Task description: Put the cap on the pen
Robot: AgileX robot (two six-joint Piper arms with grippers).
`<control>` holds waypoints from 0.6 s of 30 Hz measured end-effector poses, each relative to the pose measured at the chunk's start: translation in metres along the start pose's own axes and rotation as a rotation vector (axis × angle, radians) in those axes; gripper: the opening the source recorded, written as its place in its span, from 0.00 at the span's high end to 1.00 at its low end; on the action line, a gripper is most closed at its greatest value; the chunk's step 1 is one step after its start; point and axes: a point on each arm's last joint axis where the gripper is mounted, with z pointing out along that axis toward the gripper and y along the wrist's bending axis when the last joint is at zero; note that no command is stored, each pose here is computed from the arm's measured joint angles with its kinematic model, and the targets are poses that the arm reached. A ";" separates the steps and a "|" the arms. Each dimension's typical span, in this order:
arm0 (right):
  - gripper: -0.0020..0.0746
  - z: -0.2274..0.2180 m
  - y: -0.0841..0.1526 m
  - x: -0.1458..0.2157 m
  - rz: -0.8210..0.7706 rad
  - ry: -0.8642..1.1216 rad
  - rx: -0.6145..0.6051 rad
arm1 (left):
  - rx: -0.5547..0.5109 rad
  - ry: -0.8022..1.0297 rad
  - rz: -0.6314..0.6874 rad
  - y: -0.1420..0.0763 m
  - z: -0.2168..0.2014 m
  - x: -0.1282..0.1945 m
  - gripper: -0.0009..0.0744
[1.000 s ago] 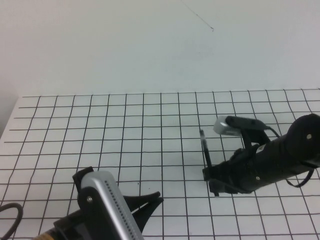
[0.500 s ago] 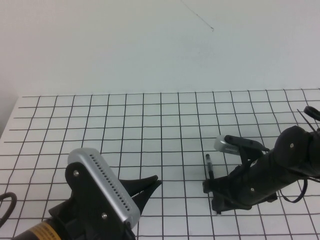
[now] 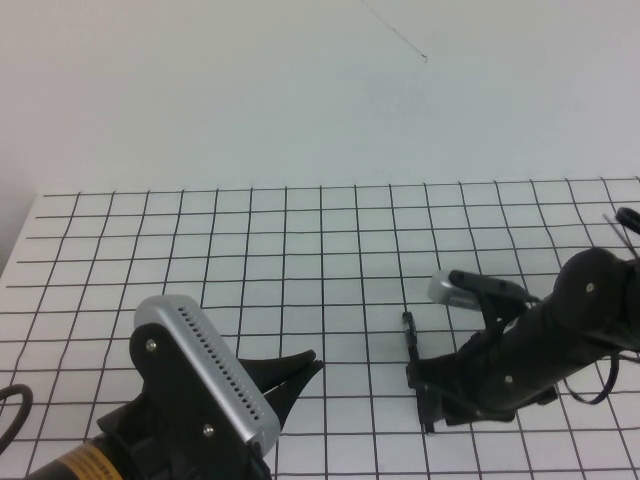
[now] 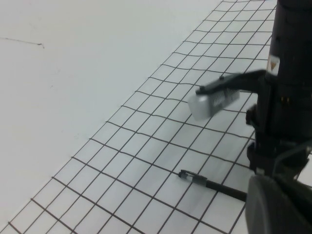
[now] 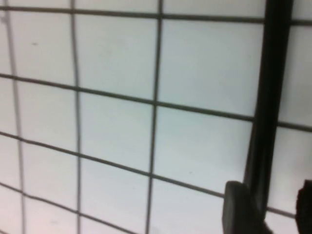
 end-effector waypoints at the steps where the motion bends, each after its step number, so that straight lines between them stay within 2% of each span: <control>1: 0.58 -0.005 0.002 -0.001 -0.005 -0.014 -0.007 | 0.000 0.000 0.000 0.000 0.000 0.000 0.99; 8: 0.59 -0.056 0.021 -0.005 -0.060 -0.145 -0.075 | 0.000 0.000 0.000 0.000 0.000 0.000 0.99; 11: 0.63 -0.088 0.031 -0.004 -0.112 -0.235 -0.114 | 0.000 0.000 0.000 0.000 0.000 0.000 0.99; 15: 0.78 -0.132 0.042 0.001 -0.218 -0.374 -0.148 | -0.002 -0.002 0.005 0.000 0.000 0.000 0.99; 18: 0.96 -0.165 0.047 0.009 -0.318 -0.478 -0.161 | -0.002 -0.002 0.076 0.000 0.000 0.000 0.99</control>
